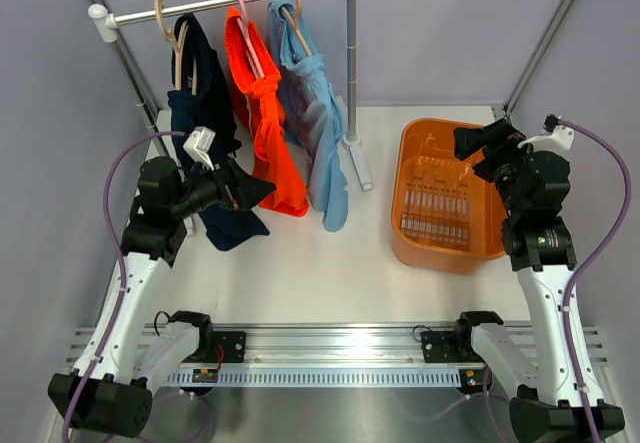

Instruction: Remove the shorts from the hanger

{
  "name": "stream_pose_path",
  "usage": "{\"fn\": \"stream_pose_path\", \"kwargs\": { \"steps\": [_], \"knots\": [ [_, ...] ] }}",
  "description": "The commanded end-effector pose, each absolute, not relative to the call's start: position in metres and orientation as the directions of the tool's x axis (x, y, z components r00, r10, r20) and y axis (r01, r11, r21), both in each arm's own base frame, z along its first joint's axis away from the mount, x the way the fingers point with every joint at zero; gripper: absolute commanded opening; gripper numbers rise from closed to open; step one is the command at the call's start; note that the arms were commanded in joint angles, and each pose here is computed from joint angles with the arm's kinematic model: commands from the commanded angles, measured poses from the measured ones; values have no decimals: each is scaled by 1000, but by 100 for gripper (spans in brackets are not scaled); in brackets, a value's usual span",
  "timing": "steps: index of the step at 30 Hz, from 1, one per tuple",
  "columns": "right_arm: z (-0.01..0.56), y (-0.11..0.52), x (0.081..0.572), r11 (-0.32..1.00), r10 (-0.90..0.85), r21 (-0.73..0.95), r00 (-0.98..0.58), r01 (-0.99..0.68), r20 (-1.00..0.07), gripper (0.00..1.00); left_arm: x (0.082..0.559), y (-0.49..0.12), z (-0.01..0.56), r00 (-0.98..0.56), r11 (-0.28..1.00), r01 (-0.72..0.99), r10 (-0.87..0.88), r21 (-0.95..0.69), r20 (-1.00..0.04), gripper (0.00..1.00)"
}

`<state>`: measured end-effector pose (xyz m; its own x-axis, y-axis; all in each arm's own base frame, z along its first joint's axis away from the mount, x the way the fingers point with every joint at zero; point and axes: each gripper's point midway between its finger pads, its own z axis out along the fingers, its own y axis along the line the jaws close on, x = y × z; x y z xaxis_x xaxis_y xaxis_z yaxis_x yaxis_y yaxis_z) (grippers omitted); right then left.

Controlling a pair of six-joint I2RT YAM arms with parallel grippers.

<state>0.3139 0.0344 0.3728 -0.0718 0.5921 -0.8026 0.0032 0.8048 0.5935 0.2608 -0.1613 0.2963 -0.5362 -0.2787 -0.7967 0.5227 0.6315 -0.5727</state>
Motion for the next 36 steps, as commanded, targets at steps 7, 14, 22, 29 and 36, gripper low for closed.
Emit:
{"fn": "stream_pose_path", "kwargs": {
  "steps": [7, 14, 22, 29, 36],
  "knots": [
    [381, 38, 313, 820, 568, 570, -57, -42, -821, 99, 253, -170, 314, -497, 571, 609, -267, -550, -826, 99],
    [384, 44, 314, 816, 569, 573, -70, -74, -819, 100, 236, -195, 339, -481, 469, 713, -214, -521, -850, 99],
    [390, 53, 320, 804, 574, 583, -102, -117, -813, 99, 246, -192, 414, -322, 578, 703, -259, -413, -911, 99],
    [402, 59, 322, 800, 569, 579, -106, -155, -815, 99, 298, -121, 485, -76, 867, 365, -334, -338, -939, 96],
    [409, 63, 325, 792, 573, 585, -116, -174, -811, 99, 342, -42, 516, 55, 955, 0, -297, -298, -953, 91]
  ]
}}
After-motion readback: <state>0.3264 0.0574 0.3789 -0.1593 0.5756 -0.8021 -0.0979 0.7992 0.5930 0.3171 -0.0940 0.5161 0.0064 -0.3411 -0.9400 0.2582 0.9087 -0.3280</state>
